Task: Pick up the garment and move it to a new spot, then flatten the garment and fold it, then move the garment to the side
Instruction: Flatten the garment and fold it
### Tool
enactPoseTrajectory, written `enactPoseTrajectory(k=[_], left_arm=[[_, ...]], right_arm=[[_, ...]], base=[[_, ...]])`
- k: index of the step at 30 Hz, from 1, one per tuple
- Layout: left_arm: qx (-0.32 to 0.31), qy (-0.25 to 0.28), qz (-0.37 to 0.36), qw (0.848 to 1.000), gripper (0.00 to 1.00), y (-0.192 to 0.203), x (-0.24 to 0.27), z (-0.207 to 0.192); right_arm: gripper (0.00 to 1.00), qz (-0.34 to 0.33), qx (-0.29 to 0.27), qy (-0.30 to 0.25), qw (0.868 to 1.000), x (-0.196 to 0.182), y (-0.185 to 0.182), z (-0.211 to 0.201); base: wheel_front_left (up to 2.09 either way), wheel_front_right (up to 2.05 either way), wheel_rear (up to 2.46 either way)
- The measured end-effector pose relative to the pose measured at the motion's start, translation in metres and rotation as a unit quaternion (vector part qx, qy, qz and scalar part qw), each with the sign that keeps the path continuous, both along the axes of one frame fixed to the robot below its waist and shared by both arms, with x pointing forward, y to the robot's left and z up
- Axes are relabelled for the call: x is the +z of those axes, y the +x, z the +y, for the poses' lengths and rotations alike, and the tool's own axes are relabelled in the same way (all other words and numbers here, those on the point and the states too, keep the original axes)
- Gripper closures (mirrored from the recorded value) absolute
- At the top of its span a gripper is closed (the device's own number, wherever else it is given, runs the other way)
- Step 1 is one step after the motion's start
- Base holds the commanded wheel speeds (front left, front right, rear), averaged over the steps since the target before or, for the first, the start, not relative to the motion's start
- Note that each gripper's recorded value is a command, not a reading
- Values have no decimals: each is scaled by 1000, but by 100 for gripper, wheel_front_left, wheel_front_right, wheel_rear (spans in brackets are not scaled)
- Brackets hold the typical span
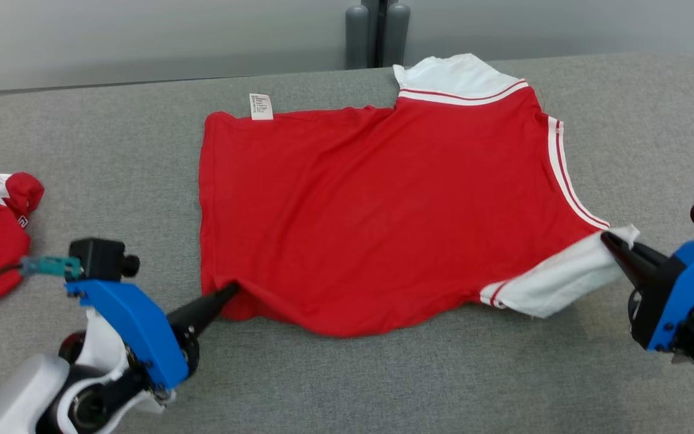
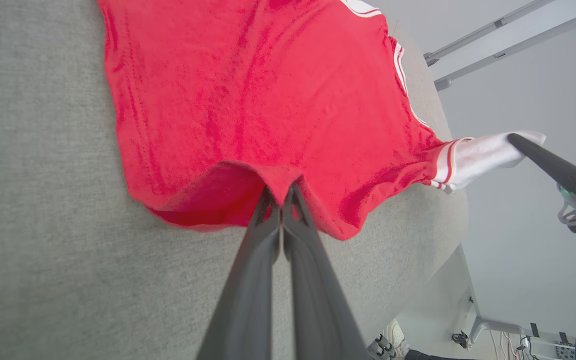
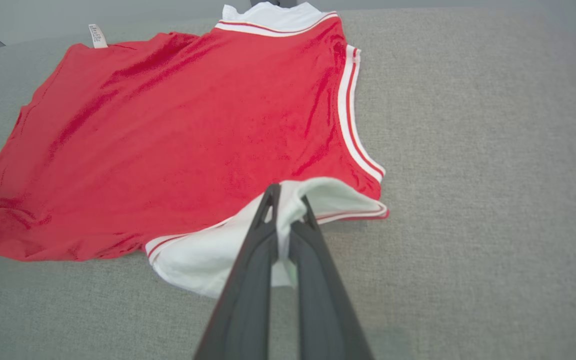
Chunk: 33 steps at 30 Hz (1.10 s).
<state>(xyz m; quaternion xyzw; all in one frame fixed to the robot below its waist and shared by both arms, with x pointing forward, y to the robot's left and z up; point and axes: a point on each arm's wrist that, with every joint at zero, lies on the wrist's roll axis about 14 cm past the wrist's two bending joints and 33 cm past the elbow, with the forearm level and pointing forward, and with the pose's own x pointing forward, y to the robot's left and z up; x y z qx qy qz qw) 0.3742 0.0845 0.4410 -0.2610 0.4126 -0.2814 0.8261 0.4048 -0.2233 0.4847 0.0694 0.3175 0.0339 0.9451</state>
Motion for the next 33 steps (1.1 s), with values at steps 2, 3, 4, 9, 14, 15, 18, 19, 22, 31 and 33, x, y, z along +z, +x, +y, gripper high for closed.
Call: enactPoseTrajectory(k=[2,3,4,9,14,15,18,19,22,31,33], left_arm=[[12,-12,6,1000,100,19,7,1],[18,-19,8,1000,100,28,9,1],[25,-23,8,999,100,37,11,2],[53,-16,9,998,100,65,0,10],[75,-13,8,997,100,82,-15,14],[75,-13,8,997,100,82,-15,14],[88,-2,11,996,100,90,-30,19],[87,5,18,996,100,88,-37,20],[83,29,34,996,100,82,-53,24],[91,28,33,995,0,77,-59,26],[98,27,27,994,0,77,-57,28]], right_arm=[[100,-12,7,5,1000,6,14,3],[100,-16,8,6,1000,7,20,2],[100,-21,8,8,1000,9,26,1],[100,-31,10,13,999,6,53,-1],[100,-47,11,9,999,-1,76,-3],[100,-47,11,9,999,-1,76,-3],[100,-56,12,9,998,-11,91,-3],[100,-59,12,8,998,-13,94,-2],[100,-66,13,4,998,-16,101,-3],[0,-97,23,15,995,-11,113,7],[0,-117,26,18,993,-3,117,10]], base=[[0,0,0],[0,0,0],[0,0,0],[0,0,0],[0,0,0],[0,0,0],[0,0,0],[0,0,0],[0,0,0],[0,0,0],[0,0,0]])
